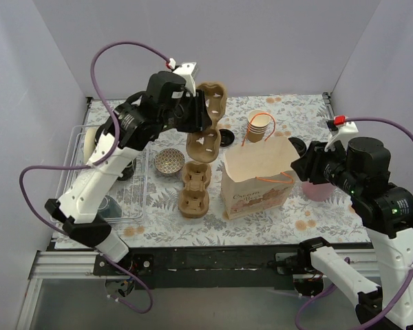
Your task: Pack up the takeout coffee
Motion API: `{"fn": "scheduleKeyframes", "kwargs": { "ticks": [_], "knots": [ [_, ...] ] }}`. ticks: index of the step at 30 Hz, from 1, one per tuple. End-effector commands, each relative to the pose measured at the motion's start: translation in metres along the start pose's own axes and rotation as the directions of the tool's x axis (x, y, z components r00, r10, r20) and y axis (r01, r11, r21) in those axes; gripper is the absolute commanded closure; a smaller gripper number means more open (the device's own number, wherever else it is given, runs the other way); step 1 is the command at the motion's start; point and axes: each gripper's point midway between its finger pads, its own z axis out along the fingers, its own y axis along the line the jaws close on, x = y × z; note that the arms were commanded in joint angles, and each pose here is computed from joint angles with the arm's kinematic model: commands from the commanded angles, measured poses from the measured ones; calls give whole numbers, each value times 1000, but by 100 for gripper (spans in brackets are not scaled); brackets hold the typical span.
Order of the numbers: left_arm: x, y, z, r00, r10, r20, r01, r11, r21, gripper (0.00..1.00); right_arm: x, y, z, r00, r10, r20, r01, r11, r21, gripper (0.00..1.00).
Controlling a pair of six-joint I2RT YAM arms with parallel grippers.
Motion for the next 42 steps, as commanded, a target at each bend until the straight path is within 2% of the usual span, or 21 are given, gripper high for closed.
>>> {"fn": "scheduleKeyframes", "kwargs": {
  "ticks": [1,5,9,13,17,23,27,31,37,42],
  "knots": [
    [-28,-60,-50,982,76,170,-134,924,359,77,5,-2,9,1000,10,-7,-10,1000,3,52],
    [-21,-83,-44,984,113,141,-167,869,466,78,4,-8,20,998,49,-38,-47,997,53,52],
    [-15,-113,-42,978,165,123,-206,814,543,79,-10,-18,19,999,53,-5,-52,991,120,52],
    [-17,-145,-44,952,243,188,-307,739,599,78,-5,-29,25,997,65,-42,-56,980,188,51],
    [-1,-167,-40,920,326,219,-389,674,628,77,-7,-32,26,997,77,-18,-72,976,204,50],
    [12,-168,-31,893,386,229,-440,648,622,77,6,-32,35,996,79,-42,-70,980,185,50],
    [23,-163,-18,879,426,214,-461,646,608,78,7,-24,43,998,65,-23,-61,990,125,55],
    [30,-160,-10,865,458,207,-482,640,599,78,10,-37,48,998,61,-33,-53,980,193,57],
    [37,-151,1,847,495,196,-510,649,564,78,2,-37,52,998,54,-30,-47,980,193,57],
    [46,-146,2,850,500,165,-498,660,563,79,3,-38,54,998,51,-31,-44,980,196,56]
  ]
}}
